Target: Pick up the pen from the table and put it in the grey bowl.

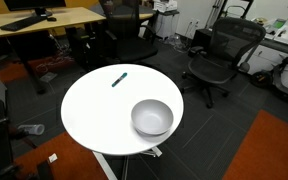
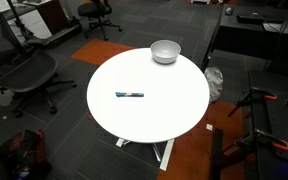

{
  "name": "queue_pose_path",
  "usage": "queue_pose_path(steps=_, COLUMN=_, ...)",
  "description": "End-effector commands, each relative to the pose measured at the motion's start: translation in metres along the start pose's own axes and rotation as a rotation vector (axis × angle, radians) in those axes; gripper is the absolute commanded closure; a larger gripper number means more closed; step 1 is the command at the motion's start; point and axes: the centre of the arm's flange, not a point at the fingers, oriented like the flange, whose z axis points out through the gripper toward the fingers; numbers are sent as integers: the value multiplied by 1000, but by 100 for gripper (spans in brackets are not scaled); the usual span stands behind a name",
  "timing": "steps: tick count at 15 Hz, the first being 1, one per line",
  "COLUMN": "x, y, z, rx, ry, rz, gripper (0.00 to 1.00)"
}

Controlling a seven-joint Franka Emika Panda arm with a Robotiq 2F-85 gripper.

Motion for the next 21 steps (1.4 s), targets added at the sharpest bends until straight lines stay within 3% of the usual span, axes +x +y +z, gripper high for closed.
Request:
queue_pose_path(steps=1, x=39, y=2, z=21, rx=1, ry=1, rz=-82, gripper=0)
queue_pose_path(steps=12, x=110, y=9, z=115, rx=-18, ry=-6, rz=-159, gripper=0)
queue_pose_path(steps=21, x=139, y=11, z=194, rx=0, ry=18, rz=-230, gripper=0)
